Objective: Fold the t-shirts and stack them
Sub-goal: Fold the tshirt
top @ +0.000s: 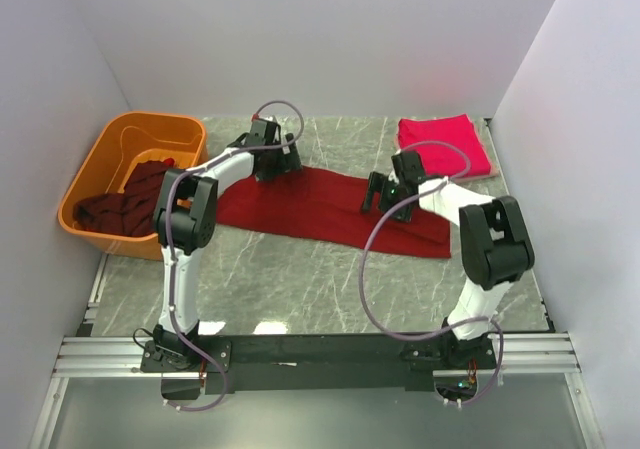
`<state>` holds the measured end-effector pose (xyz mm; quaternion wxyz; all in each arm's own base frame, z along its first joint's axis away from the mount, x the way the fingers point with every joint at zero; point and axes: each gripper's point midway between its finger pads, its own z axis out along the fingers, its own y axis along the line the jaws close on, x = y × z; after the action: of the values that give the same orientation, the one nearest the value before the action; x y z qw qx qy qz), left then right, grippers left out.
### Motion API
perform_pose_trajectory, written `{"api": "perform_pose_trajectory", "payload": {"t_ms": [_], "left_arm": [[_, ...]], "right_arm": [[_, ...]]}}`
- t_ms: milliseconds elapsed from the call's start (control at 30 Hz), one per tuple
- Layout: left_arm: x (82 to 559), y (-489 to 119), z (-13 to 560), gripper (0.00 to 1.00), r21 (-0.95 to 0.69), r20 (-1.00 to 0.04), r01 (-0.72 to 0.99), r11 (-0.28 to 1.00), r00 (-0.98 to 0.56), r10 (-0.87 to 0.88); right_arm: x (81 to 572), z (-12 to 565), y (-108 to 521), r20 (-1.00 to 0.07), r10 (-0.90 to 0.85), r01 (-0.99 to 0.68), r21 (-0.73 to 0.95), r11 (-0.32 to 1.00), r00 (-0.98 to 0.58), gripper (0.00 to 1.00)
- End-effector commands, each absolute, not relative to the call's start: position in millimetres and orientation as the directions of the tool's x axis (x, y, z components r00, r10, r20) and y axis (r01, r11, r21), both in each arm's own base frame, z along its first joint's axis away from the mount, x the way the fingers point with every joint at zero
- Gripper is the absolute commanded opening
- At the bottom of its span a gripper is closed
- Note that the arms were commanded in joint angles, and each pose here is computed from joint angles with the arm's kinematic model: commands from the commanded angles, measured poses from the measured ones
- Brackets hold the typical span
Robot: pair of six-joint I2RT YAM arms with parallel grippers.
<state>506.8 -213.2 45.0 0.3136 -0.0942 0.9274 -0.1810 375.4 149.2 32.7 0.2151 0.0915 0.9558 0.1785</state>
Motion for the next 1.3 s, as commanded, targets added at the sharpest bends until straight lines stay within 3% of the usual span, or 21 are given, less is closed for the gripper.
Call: {"api": "perform_pose_trajectory", "payload": {"t_ms": [0,333,533,667,800,967,1267], "left_arm": [[520,-216,35,0.99,-0.367,-0.543,-0.024,0.93,-0.806,-0.235],[569,-255,36,0.99,-0.453,-0.568,0.115,0.884,-0.802,-0.186],[578,-260,29,1.0,-0.488,-0.555,0.119,0.865,-0.807,-0.203],[582,-255,34,0.99,-0.512,-0.567,0.131,0.849,-0.794,-0.22],[585,-258,46,0.99,-0.524,-0.588,0.169,0.835,-0.781,-0.211],[596,-263,81,1.0,-0.526,-0.653,0.24,0.816,-0.728,-0.207],[596,-263,164,1.0,-0.515,-0.732,0.313,0.798,-0.645,-0.219]], "right_arm": [[334,39,172,-0.339,0.215,0.051,0.433,0.9,-0.916,0.94],[212,31,272,-0.205,-0.087,-0.197,0.605,0.771,-0.975,0.94],[189,51,323,-0.25,-0.213,-0.327,0.649,0.686,-0.944,0.94],[195,70,337,-0.338,-0.235,-0.401,0.595,0.696,-0.911,0.94],[227,82,310,-0.427,-0.142,-0.338,0.428,0.838,-0.893,0.94],[260,122,279,-0.574,-0.055,-0.273,0.3,0.914,-0.817,0.96],[281,135,239,-0.593,0.078,-0.168,0.348,0.922,-0.802,0.97]]}}
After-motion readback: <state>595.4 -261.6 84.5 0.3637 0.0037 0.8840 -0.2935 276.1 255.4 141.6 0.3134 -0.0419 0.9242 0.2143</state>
